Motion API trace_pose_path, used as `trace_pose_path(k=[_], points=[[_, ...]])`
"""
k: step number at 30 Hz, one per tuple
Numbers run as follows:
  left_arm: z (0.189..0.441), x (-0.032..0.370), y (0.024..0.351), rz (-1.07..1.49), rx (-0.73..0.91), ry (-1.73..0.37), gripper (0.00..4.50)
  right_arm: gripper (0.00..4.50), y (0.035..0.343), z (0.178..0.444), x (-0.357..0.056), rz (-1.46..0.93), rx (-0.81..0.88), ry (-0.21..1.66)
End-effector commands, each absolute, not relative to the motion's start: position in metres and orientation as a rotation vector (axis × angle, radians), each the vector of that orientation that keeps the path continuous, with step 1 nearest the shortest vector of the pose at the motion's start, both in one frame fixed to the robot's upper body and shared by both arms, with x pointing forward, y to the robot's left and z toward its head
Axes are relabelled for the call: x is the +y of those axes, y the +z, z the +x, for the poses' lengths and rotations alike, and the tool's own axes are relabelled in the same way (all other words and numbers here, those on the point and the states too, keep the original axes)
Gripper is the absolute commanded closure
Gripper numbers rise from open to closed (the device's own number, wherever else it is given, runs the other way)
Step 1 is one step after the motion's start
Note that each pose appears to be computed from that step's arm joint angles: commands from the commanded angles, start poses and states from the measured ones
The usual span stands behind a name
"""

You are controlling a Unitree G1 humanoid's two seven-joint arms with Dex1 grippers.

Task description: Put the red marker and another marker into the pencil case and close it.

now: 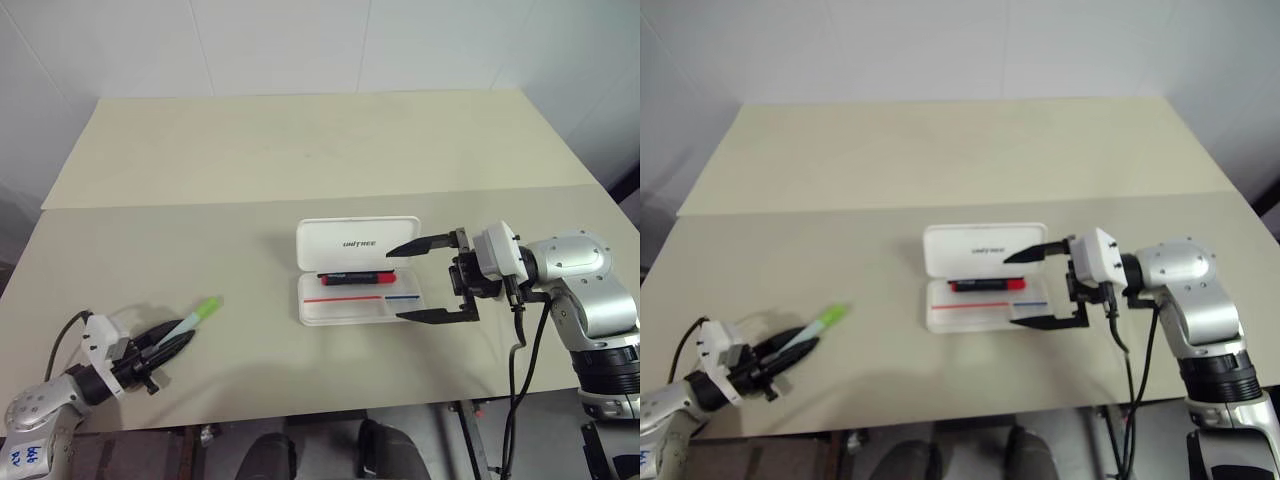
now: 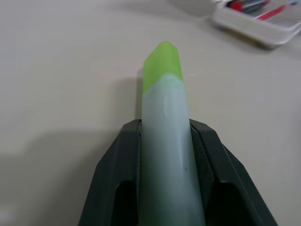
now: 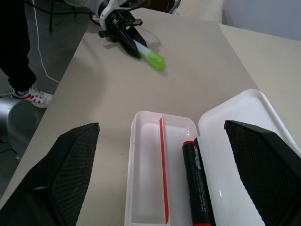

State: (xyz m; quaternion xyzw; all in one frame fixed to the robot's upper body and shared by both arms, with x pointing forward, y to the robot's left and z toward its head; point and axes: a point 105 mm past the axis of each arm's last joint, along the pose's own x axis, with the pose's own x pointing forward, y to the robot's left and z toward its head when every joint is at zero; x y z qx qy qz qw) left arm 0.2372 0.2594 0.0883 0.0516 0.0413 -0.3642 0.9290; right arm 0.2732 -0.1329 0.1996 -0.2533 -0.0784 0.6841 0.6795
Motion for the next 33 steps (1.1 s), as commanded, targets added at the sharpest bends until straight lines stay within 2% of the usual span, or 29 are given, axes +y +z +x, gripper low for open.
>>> trace_pose_path(k=[1, 11, 18, 21, 28, 33], points=[[0.243, 0.240, 0.125, 0.166, -0.016, -0.845, 3.47, 0.00, 0.204, 0.273, -0.131, -0.589, -0.212, 1.523], [0.262, 0.171, 0.172, 0.338, -0.107, -1.155, 3.47, 0.00, 0.202, 0.278, -0.140, -0.592, -0.212, 1.429], [0.279, 0.124, 0.176, 0.366, -0.141, -1.299, 3.47, 0.00, 0.200, 0.276, -0.151, -0.603, -0.190, 1.349], [0.280, 0.107, 0.176, 0.357, -0.158, -1.367, 3.47, 0.00, 0.201, 0.272, -0.154, -0.604, -0.187, 1.320], [0.280, 0.120, 0.169, 0.325, -0.130, -1.351, 3.47, 0.00, 0.202, 0.265, -0.159, -0.601, -0.179, 1.272], [0.278, 0.149, 0.161, 0.267, -0.075, -1.245, 3.47, 0.00, 0.199, 0.265, -0.155, -0.587, -0.180, 1.270]])
